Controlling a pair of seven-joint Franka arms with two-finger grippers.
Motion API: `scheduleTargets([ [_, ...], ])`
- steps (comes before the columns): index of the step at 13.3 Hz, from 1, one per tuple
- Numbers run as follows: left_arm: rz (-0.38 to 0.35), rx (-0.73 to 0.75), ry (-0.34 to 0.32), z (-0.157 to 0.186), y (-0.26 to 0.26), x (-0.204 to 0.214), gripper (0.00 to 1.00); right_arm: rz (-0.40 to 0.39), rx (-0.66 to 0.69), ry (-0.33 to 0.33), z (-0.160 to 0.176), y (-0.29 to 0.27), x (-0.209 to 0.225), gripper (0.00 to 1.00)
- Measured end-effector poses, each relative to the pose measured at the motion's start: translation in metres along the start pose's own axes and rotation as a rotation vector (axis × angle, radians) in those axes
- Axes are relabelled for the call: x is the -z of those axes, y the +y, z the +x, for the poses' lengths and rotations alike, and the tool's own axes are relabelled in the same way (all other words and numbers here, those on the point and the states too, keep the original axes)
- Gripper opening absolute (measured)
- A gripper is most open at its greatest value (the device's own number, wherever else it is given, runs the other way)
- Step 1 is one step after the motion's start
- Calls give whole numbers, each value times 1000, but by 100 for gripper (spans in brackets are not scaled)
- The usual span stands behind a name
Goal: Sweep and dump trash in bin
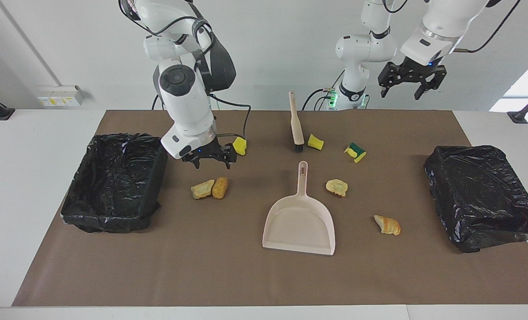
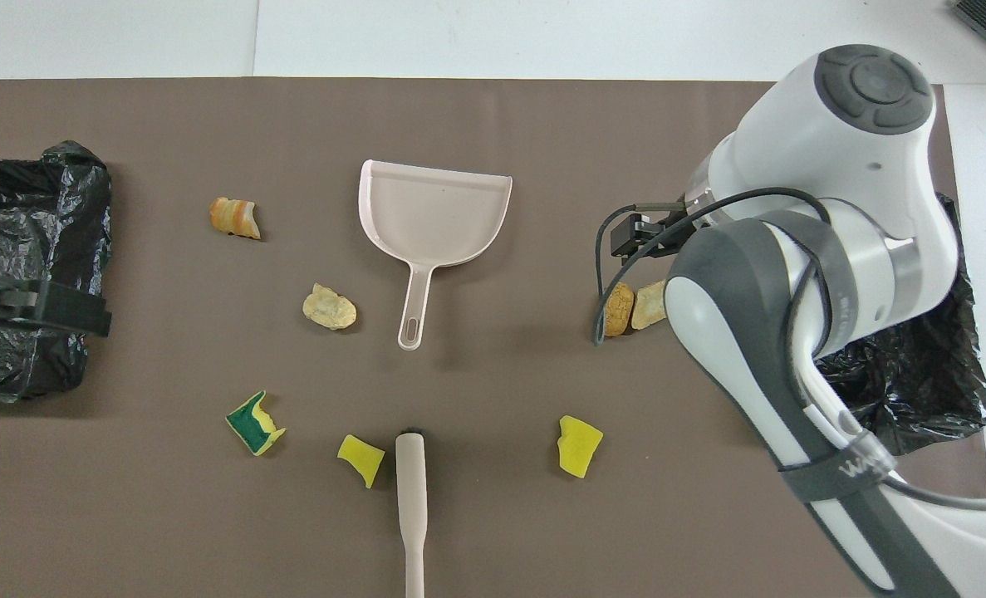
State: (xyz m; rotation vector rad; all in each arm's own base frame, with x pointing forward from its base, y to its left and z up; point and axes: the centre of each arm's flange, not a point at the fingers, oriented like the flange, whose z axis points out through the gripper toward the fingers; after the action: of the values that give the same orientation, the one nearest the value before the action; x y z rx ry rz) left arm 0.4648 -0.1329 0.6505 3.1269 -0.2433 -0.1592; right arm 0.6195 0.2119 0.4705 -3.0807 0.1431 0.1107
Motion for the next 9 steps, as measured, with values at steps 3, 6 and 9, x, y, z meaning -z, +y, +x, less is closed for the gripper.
scheduleTargets([
  [3, -23, -1, -38, -47, 61, -41, 100, 19, -61, 16, 0, -40, -32, 100],
  [6, 14, 29, -82, -91, 132, -98, 100, 40, -132, 29, -10, -88, -62, 100],
  [9, 7, 53, -74, -122, 177, -159, 100, 71, -210, 49, -23, -131, -87, 100],
])
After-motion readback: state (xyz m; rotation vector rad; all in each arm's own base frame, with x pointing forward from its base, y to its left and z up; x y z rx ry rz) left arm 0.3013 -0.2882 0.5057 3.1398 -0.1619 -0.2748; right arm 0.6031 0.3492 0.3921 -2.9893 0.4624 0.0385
